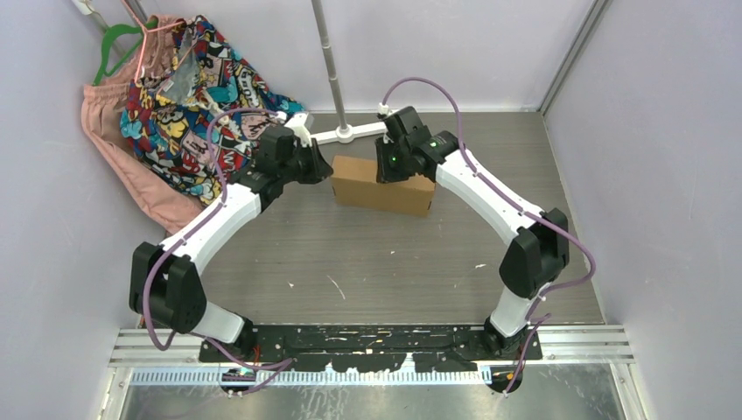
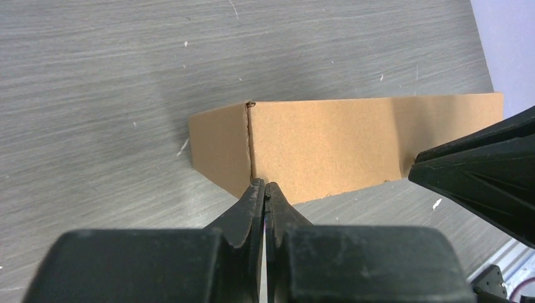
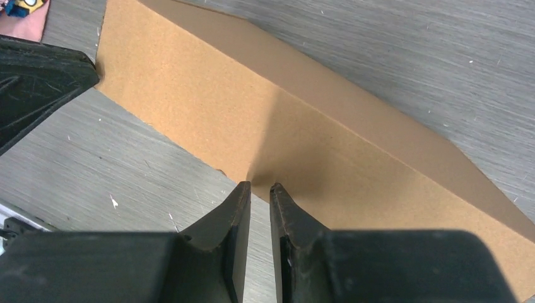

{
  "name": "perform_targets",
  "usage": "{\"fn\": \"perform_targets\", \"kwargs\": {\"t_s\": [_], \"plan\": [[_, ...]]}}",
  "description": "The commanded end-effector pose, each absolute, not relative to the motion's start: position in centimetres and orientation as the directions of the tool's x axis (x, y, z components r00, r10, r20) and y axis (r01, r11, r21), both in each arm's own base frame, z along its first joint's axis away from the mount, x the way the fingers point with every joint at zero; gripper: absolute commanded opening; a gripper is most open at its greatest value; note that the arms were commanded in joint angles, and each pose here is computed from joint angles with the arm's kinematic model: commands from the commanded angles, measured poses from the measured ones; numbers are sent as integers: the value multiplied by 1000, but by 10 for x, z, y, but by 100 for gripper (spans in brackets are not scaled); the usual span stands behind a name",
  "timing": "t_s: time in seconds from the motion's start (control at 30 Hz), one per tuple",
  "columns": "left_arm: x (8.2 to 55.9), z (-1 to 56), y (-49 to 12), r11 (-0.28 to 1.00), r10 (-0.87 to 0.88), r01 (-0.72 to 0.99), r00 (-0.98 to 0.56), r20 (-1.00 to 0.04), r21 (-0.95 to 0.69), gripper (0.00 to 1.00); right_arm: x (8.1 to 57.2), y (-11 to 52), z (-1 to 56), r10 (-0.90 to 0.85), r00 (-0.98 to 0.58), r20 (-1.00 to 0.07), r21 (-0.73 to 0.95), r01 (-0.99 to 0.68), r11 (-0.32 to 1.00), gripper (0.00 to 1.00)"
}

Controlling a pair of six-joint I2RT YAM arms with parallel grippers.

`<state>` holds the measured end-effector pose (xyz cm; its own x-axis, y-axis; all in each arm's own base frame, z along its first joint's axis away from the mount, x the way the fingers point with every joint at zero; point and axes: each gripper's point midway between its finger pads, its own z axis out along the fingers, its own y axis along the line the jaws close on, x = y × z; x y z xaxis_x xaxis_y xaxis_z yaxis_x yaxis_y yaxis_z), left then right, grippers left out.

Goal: Fold the paper box

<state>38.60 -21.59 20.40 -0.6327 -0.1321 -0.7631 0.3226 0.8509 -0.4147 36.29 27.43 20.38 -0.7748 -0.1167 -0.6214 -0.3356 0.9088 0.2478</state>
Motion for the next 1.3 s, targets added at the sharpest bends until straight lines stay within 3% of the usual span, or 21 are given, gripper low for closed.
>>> {"fn": "perform_targets", "kwargs": {"t_s": [0.0, 0.37, 0.53, 0.63, 0.83, 1.03, 1.27], "plan": [[324, 120, -204, 898, -21, 232, -825, -564, -374, 3, 349, 259, 205, -94, -774, -626, 249, -313, 916, 24], [288, 110, -189, 906, -37, 203, -837, -547, -371, 4, 309, 245, 180, -30, -809, -586, 326, -270, 906, 24], [286, 125, -182, 913, -48, 199, -815, -578, -357, 18, 308, 221, 192, -15, -777, -629, 269, -236, 934, 32], [298, 137, -178, 927, -39, 197, -796, -604, -318, 27, 319, 193, 202, 37, -759, -651, 245, -164, 955, 42], [334, 138, -177, 932, -68, 162, -801, -595, -324, 39, 341, 100, 182, 243, -729, -639, 236, 115, 965, 48], [369, 113, -173, 936, -87, 126, -823, -562, -328, 40, 341, 58, 133, 298, -749, -592, 176, 240, 955, 48], [387, 80, -191, 913, -87, 143, -846, -526, -381, 38, 343, 80, 85, 297, -822, -486, 224, 211, 951, 42]]}}
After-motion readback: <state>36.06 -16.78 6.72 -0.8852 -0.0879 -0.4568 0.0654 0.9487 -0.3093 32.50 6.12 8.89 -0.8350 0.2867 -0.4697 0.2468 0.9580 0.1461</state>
